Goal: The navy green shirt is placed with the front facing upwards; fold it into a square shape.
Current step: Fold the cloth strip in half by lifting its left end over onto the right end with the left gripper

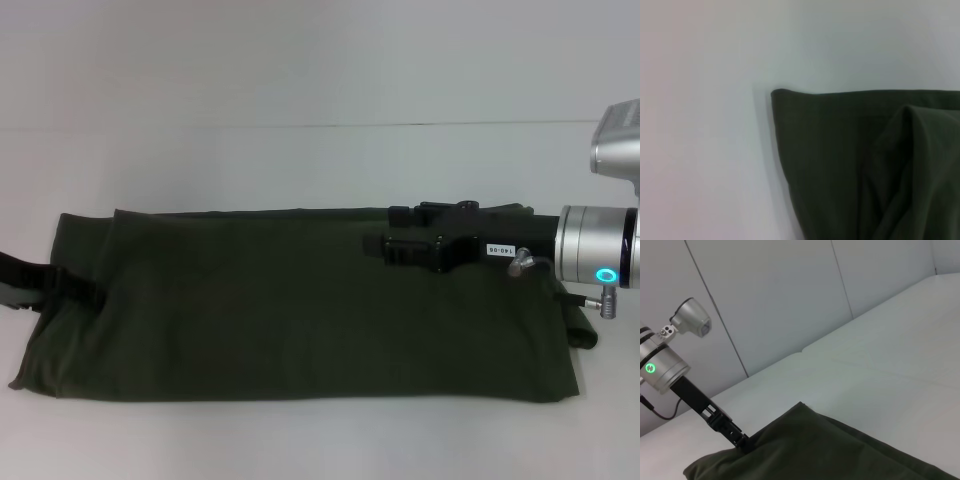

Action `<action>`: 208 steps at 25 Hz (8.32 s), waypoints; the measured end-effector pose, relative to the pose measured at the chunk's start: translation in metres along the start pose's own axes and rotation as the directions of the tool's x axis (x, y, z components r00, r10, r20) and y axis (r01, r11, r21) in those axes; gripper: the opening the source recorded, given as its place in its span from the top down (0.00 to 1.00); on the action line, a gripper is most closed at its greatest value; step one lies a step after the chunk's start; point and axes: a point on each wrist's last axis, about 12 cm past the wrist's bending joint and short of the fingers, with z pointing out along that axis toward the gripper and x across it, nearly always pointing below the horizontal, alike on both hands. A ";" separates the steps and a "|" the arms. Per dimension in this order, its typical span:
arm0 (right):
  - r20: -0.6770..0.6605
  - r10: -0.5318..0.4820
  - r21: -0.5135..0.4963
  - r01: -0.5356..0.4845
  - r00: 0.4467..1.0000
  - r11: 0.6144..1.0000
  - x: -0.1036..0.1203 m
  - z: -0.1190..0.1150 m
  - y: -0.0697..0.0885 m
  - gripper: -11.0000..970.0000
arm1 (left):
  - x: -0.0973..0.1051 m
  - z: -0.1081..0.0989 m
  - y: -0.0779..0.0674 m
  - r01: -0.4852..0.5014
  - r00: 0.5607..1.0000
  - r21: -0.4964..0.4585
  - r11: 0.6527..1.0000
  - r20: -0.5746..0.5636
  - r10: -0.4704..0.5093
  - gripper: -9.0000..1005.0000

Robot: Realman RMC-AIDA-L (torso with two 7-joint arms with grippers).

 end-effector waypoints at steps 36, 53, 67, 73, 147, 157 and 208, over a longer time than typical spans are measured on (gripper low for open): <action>0.001 0.004 0.003 -0.004 1.000 1.000 -0.001 -0.002 -0.001 0.26 | 0.001 0.002 -0.005 -0.059 0.998 0.030 0.998 0.026 0.058 0.91; 0.008 -0.004 0.008 0.004 1.000 1.000 -0.004 -0.003 -0.002 0.26 | -0.003 0.002 -0.008 -0.008 0.999 0.039 0.999 0.032 0.006 0.93; 0.008 -0.002 0.003 0.002 1.000 1.000 -0.003 -0.003 -0.001 0.26 | -0.004 -0.003 -0.013 -0.013 0.998 0.129 0.992 0.065 0.004 0.94; 0.007 -0.001 0.006 0.001 1.000 1.000 -0.002 -0.003 -0.001 0.26 | -0.004 -0.009 -0.016 -0.011 0.996 0.194 0.981 0.085 -0.006 0.94; -0.142 -0.263 -0.085 0.253 0.954 0.964 -0.005 0.106 0.045 0.99 | 0.006 -0.035 -0.052 -0.145 0.912 0.736 0.662 0.358 -0.198 0.94; -0.120 -0.278 -0.103 0.267 0.953 0.958 -0.012 0.112 0.050 0.99 | 0.005 -0.037 -0.060 -0.162 0.910 0.788 0.595 0.352 -0.218 0.94; 0.424 0.154 0.290 -0.295 0.892 0.910 0.069 -0.074 -0.015 0.86 | 0.020 0.031 -0.138 -0.142 0.927 0.816 0.560 0.307 -0.213 0.93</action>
